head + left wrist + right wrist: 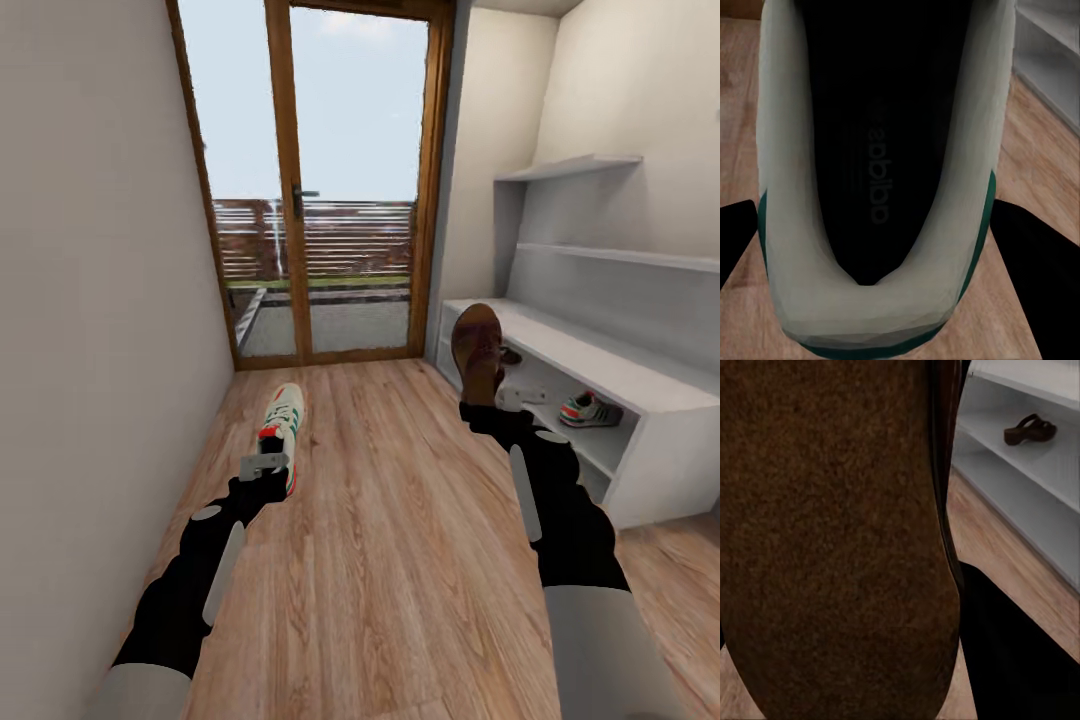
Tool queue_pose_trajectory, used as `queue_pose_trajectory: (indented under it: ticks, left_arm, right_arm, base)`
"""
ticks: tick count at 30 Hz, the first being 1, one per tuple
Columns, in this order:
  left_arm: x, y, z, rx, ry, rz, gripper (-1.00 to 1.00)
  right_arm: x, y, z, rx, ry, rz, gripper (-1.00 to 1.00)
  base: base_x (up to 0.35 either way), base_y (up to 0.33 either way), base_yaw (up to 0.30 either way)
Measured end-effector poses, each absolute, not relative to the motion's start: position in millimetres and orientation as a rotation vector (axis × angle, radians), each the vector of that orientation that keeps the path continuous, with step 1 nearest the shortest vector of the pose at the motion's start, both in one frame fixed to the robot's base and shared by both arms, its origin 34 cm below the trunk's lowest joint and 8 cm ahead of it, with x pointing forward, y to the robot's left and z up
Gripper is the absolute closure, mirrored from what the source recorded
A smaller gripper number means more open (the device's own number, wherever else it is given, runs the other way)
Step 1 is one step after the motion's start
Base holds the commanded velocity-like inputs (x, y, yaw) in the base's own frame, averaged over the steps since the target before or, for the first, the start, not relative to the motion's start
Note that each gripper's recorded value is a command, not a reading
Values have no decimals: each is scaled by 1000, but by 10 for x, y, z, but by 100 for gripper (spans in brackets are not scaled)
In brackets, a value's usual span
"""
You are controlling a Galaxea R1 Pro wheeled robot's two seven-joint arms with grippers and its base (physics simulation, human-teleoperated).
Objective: Pick up the two gym shoes and the two sandals from the corridor floor and place them onto the hallstand (shoe rack) in the corridor, making sure they are on the rack and not on the floor. Arrange them so the two gym shoes are next to each other and the two sandals are next to each other.
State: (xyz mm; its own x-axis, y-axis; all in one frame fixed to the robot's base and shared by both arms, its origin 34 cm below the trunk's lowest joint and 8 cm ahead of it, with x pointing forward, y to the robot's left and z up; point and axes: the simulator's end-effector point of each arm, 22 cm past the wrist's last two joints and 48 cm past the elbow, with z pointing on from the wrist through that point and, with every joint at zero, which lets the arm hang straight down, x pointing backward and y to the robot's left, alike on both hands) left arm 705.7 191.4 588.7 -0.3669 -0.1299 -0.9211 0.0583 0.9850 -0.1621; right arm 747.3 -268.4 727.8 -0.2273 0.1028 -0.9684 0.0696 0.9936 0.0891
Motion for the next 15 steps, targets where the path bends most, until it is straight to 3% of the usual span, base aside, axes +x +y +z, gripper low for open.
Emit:
queue_pose_trajectory:
  ticks: [5, 15]
  left_arm:
    - [7059, 1911, 5874, -51, 1939, -198, 100]
    - [7059, 1910, 5872, -51, 1939, -198, 100]
  right_arm:
    - [7477, -2686, 7267, 127, 1803, 31, 100]
    - [7476, -2692, 7267, 128, 1803, 30, 100]
  base:
    - [306, 103, 187]
    - [338, 74, 11]
